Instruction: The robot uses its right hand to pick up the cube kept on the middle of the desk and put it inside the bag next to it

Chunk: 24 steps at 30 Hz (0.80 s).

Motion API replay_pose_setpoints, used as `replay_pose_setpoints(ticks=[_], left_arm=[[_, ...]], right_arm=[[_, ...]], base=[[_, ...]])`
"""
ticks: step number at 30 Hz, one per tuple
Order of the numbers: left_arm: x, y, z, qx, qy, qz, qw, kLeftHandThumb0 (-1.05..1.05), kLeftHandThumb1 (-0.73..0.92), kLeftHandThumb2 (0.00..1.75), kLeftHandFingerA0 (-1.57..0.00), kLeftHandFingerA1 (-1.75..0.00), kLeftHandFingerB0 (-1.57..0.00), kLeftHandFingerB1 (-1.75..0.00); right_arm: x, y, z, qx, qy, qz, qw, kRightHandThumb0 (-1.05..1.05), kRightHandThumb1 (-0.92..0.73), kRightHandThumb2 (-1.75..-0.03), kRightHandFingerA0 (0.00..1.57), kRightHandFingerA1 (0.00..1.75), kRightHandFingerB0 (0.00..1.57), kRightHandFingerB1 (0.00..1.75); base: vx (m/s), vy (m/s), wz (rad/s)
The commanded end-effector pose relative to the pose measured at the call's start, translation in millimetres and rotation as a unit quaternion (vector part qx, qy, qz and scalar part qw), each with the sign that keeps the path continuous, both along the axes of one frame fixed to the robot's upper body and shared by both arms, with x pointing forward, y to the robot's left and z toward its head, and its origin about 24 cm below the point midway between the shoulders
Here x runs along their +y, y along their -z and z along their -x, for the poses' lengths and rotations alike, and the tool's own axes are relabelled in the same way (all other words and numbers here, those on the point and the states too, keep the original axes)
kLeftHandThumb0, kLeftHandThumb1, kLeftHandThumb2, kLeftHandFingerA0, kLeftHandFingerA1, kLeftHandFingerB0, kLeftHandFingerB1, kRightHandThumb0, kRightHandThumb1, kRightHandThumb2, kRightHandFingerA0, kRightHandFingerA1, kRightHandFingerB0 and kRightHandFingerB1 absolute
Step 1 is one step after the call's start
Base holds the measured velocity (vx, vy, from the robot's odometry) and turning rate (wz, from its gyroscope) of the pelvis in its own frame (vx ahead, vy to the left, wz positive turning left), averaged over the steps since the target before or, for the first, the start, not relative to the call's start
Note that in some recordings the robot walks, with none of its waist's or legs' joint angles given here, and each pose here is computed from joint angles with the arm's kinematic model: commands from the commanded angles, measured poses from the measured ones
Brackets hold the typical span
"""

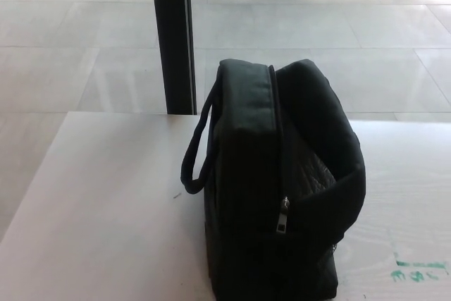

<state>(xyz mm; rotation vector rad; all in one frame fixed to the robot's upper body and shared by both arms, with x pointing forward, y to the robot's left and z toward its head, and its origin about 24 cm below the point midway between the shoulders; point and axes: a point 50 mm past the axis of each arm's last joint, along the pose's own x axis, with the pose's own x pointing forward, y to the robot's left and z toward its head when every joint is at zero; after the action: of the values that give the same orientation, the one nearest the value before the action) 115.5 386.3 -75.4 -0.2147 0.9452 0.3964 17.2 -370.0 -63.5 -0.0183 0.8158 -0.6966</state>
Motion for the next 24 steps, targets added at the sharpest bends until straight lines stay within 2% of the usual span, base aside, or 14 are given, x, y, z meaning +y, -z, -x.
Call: replay_pose_setpoints(ticks=[1,3,10,12,14,16,17,18,22,23,24], left_arm=[[11.2,-10.2,-2.6,-0.016,-0.003,-0.02,1.0,-0.63,0.69,0.61,-0.21,-0.47,-0.25,-0.38],[10.1,-10.2,-4.1,-0.02,-0.001,-0.018,1.0,-0.62,0.7,0.61,-0.22,-0.48,-0.23,-0.38],[12.0,-11.5,-4.7,-0.023,-0.013,-0.011,1.0,-0.62,0.7,0.61,-0.18,-0.46,-0.23,-0.37],[13.4,-13.1,-5.3,-0.024,-0.012,-0.011,1.0,-0.62,0.7,0.61,-0.18,-0.46,-0.23,-0.36],[13.7,-14.1,-6.3,-0.027,-0.006,-0.011,1.0,-0.62,0.72,0.63,-0.19,-0.48,-0.22,-0.37],[13.3,-15.4,-9.4,-0.029,-0.002,-0.014,0.999,-0.61,0.7,0.61,-0.2,-0.48,-0.22,-0.37],[13.1,-16.3,-10.6,-0.035,-0.003,-0.008,0.999,-0.61,0.68,0.6,-0.2,-0.5,-0.23,-0.38],[12.8,-16.0,-10.1,-0.037,-0.004,-0.005,0.999,-0.63,0.67,0.6,-0.21,-0.51,-0.24,-0.39],[13.4,-15.2,-6.1,-0.034,0.0,-0.008,0.999,-0.62,0.71,0.61,-0.21,-0.5,-0.21,-0.37],[13.3,-16.2,-8.5,-0.036,0.002,-0.007,0.999,-0.61,0.7,0.61,-0.2,-0.49,-0.21,-0.37],[13.5,-16.1,-8.5,-0.034,0.0,-0.009,0.999,-0.61,0.7,0.61,-0.2,-0.48,-0.23,-0.37]], right_arm=[[4.9,-11.6,-5.5,-0.053,-0.013,-0.004,0.999,-0.57,-0.77,-0.64,0.37,0.63,0.21,0.35],[6.9,-14.6,-8.6,-0.075,-0.025,-0.023,0.997,-0.55,-0.77,-0.63,0.43,0.72,0.29,0.37],[12.4,-11.9,-12.8,-0.066,-0.06,-0.028,0.996,-0.57,-0.75,-0.62,0.42,0.71,0.27,0.37],[15.3,-11.1,-11.4,-0.07,-0.056,-0.035,0.995,-0.57,-0.74,-0.62,0.47,0.81,0.28,0.37],[16.0,-10.0,-11.7,-0.067,-0.059,-0.034,0.995,-0.58,-0.73,-0.62,0.48,0.73,0.28,0.37],[16.6,-9.5,-13.0,-0.066,-0.061,-0.032,0.995,-0.57,-0.73,-0.62,0.49,0.75,0.29,0.37],[17.6,-9.0,-13.7,-0.062,-0.066,-0.029,0.995,-0.62,-0.59,-0.91,0.5,0.72,0.23,0.49],[17.6,-9.2,-14.3,-0.06,-0.07,-0.028,0.995,-0.57,-0.73,-0.62,0.47,0.66,0.28,0.37],[18.7,-10.7,-10.9,-0.055,-0.088,-0.032,0.994,-0.58,-0.75,-0.62,0.45,0.67,0.25,0.36],[19.1,-10.8,-12.1,-0.06,-0.083,-0.039,0.994,-0.63,-0.61,-0.9,0.42,0.68,0.19,0.48],[18.6,-9.5,-12.3,-0.057,-0.08,-0.039,0.994,-0.62,-0.6,-0.9,0.43,0.69,0.2,0.48]], base=[[0.0,0.0,0.0],[0.0,0.0,0.0],[0.0,0.0,0.0],[0.0,0.0,0.0],[0.0,0.0,0.0],[0.0,0.0,0.0],[0.0,0.0,0.0],[0.0,0.0,0.0],[0.0,0.0,0.0],[0.0,0.0,0.0],[0.0,0.0,0.0]])
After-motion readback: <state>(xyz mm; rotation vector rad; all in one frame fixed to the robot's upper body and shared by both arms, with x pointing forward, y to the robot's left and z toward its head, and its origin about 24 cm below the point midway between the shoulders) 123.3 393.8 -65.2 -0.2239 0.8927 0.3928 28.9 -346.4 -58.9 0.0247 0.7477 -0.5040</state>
